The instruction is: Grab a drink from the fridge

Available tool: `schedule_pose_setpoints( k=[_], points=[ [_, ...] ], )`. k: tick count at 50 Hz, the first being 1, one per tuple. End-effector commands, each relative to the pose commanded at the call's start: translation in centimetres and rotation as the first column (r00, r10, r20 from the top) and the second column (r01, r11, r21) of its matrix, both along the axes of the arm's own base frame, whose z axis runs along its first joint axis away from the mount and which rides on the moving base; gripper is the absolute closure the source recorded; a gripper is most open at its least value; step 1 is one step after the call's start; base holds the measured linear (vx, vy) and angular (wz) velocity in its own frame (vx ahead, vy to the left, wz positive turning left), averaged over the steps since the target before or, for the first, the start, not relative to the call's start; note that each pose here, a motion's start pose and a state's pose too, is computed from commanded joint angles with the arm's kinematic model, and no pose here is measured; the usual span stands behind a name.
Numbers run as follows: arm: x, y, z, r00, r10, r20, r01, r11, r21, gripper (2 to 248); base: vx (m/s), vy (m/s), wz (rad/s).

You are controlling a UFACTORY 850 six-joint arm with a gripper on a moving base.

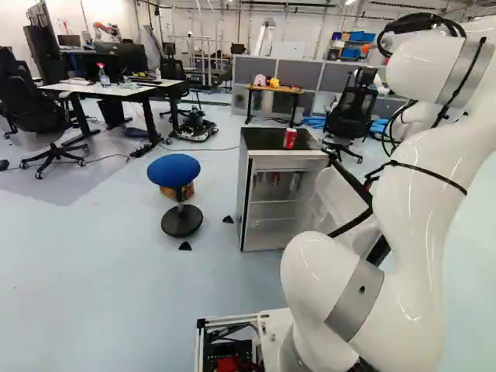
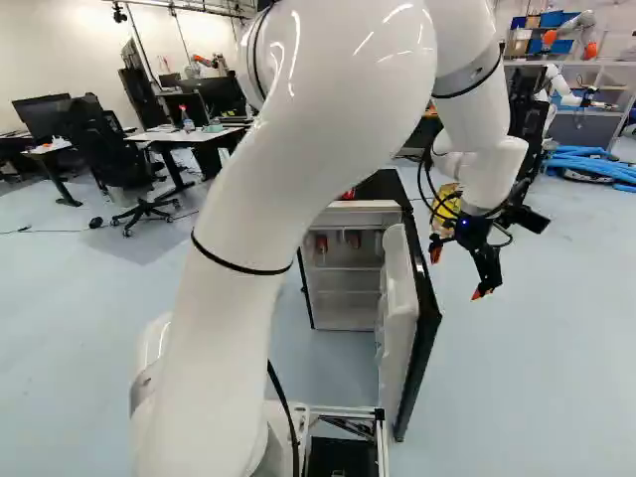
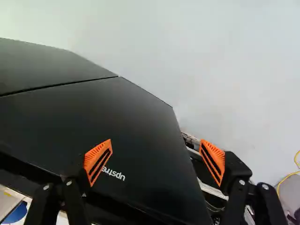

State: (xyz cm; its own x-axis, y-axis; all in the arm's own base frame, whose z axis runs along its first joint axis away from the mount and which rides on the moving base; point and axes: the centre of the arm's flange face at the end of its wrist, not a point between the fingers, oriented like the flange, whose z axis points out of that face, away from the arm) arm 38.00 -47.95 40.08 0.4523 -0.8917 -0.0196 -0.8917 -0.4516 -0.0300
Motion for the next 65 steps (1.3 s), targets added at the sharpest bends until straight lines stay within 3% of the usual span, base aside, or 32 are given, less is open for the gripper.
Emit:
schedule_pose_setpoints(
  k=[33, 49, 65],
  points=[
    [-1.6, 5.7, -0.3, 0.993, 0.09, -0.072, -0.088, 0.996, 0.033, 3, 0.0, 0.0, 0.0],
    [-1.5, 8.6, -0.4, 0.98, 0.17, -0.102, -0.169, 0.985, 0.018, 3, 0.0, 0.0, 0.0],
    [-1.1, 11.4, -0.5, 0.959, 0.255, -0.121, -0.258, 0.966, -0.01, 3, 0.0, 0.0, 0.0]
  ],
)
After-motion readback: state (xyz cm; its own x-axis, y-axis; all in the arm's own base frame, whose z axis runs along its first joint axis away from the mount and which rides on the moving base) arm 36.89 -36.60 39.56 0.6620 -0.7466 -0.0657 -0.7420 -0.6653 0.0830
